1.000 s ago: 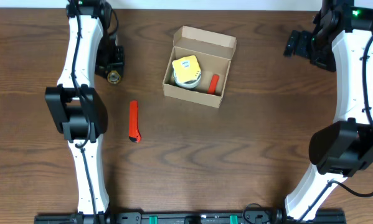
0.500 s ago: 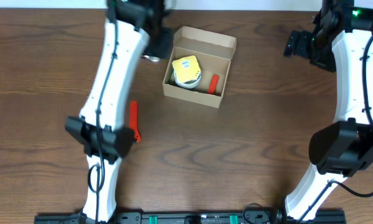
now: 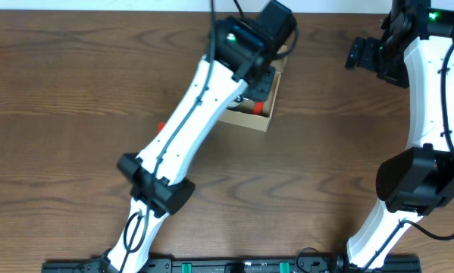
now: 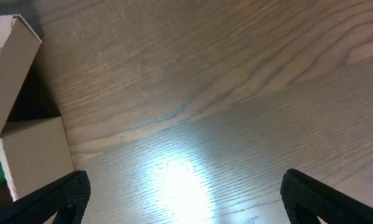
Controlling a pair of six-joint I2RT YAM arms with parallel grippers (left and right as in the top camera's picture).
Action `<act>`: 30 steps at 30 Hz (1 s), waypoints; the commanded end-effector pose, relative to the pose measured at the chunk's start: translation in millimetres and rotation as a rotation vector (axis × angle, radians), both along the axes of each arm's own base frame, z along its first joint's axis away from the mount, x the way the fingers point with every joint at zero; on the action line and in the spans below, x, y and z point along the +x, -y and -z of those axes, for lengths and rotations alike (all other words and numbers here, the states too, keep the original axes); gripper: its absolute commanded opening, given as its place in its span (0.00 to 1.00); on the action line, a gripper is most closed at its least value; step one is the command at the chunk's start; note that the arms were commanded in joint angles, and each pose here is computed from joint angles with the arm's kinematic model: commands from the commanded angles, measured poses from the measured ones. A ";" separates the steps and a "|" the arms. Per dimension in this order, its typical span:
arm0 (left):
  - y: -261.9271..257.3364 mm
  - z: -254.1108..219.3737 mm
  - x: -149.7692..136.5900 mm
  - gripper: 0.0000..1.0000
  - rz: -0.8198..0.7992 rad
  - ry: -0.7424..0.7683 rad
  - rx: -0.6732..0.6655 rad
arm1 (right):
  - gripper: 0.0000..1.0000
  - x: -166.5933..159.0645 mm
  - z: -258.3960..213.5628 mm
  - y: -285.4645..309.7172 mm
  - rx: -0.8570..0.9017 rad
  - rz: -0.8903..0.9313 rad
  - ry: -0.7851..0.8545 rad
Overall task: Pack container
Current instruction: 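Carry the correction tape into the box and release it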
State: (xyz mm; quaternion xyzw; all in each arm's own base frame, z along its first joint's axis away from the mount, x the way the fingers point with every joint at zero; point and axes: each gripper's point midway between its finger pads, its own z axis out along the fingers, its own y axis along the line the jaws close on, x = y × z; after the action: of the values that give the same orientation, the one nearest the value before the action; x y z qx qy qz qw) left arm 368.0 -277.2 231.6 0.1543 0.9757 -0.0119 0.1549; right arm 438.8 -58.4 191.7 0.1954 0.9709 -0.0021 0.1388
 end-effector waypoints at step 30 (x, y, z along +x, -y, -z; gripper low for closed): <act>51.2 159.6 30.9 0.10 0.104 -0.179 0.074 | 0.99 -2.3 3.8 0.3 0.005 0.014 -0.017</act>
State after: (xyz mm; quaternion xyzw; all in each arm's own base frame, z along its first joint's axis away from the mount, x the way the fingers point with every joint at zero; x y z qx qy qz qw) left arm 402.2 -328.6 84.2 0.2016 0.9764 0.0011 0.0775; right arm 437.4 -58.2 191.3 0.1952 0.9713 -0.0023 0.1358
